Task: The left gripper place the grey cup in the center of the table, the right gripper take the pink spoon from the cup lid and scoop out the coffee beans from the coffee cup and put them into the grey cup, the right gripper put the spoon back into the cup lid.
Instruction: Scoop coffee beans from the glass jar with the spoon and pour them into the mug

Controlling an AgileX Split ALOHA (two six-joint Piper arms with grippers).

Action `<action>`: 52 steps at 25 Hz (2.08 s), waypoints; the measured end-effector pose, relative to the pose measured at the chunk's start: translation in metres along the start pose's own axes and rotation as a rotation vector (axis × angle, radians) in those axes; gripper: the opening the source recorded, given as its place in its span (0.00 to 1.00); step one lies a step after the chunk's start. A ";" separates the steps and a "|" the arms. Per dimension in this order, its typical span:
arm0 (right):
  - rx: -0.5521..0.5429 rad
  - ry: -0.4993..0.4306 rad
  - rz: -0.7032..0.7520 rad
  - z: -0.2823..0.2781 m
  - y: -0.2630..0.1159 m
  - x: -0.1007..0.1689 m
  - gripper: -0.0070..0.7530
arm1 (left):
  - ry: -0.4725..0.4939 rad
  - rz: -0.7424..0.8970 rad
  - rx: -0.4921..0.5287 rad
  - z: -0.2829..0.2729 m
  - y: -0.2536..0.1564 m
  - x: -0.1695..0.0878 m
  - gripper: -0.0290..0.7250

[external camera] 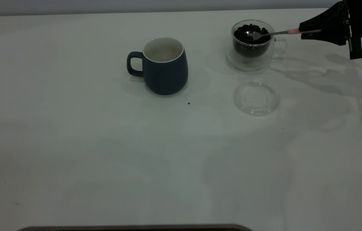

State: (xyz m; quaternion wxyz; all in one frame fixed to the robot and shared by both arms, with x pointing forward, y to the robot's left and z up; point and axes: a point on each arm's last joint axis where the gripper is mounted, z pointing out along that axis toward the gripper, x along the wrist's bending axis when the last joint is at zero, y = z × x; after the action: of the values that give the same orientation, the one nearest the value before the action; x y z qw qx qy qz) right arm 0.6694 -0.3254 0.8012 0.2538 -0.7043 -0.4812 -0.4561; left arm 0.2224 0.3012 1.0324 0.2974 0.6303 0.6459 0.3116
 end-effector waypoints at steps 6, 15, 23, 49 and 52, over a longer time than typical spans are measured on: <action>0.003 0.035 0.039 -0.003 0.000 0.002 0.15 | 0.000 0.000 0.000 0.000 0.000 0.000 0.79; -0.001 0.091 0.101 -0.002 0.001 0.008 0.15 | 0.000 0.000 0.000 0.000 0.000 0.000 0.79; 0.061 0.139 0.091 0.044 -0.018 0.037 0.15 | 0.000 0.002 0.000 0.000 0.000 0.000 0.79; 0.103 0.115 -0.442 0.106 -0.054 0.067 0.15 | 0.000 -0.001 0.000 0.000 0.000 0.000 0.79; 0.070 0.079 -0.609 0.106 -0.051 0.064 0.15 | 0.000 0.000 0.000 0.000 0.000 0.000 0.79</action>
State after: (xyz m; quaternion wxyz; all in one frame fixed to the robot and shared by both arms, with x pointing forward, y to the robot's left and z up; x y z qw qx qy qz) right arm 0.6732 -0.1915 0.8051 0.1481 -0.4999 -0.6755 -0.5214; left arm 0.2224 0.3012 1.0324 0.2975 0.6302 0.6460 0.3115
